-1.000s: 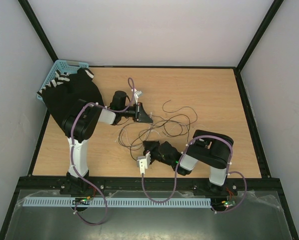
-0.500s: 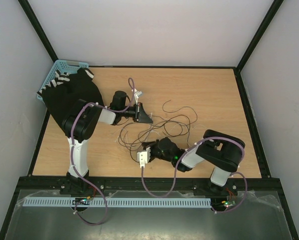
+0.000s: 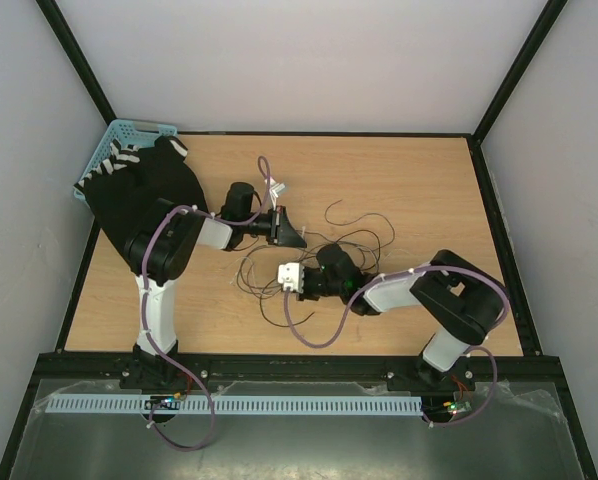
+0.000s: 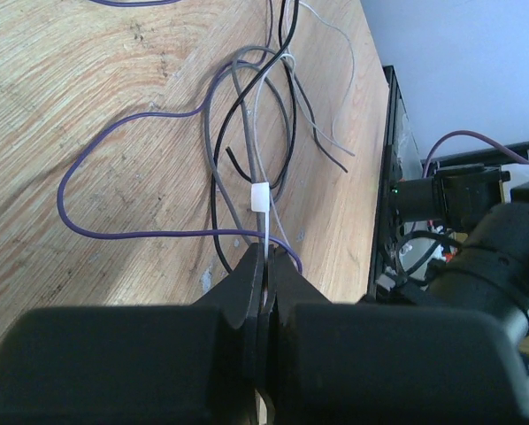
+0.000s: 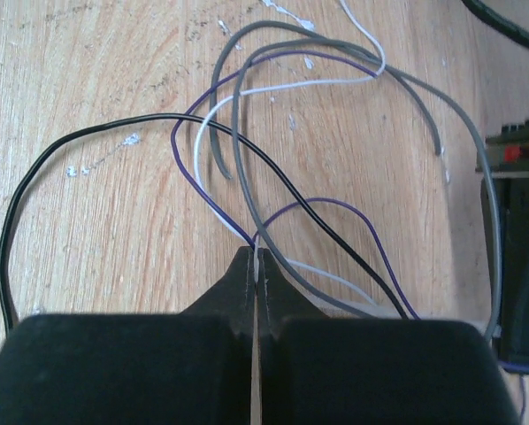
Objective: Zip-tie the wires
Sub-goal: Tie the cable at the center of the board.
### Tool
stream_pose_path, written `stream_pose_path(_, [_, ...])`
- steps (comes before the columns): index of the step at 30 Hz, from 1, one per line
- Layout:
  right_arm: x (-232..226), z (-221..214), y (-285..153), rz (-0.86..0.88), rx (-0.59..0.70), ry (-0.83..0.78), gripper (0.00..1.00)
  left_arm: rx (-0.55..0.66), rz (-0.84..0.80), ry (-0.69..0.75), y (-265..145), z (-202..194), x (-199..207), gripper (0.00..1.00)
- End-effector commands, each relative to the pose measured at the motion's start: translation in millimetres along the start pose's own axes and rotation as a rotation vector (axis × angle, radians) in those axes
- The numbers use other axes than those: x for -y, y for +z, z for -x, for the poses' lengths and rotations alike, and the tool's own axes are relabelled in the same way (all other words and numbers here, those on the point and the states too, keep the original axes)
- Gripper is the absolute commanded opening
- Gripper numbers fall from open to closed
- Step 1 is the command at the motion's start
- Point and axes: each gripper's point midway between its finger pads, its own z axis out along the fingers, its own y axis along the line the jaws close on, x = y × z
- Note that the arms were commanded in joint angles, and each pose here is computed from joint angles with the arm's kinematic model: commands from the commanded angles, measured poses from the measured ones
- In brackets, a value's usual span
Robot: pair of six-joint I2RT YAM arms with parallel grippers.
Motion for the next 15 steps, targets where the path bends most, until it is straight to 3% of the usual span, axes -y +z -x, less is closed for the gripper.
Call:
stream_pose_path(1, [-12, 8, -14, 0.129, 0.053, 0.221, 0.0, 0.004, -0.037, 0.072, -3, 6, 18, 0.0])
stream_pose_path(8, [-11, 5, -23, 0.21, 0.052, 0.374, 0.0, 0.005, -0.041, 0.108, -5, 4, 27, 0.0])
stream_pose_path(15, [-4, 3, -30, 0.255, 0.056, 0.532, 0.0, 0.028, -0.022, 0.253, -12, -1, 42, 0.0])
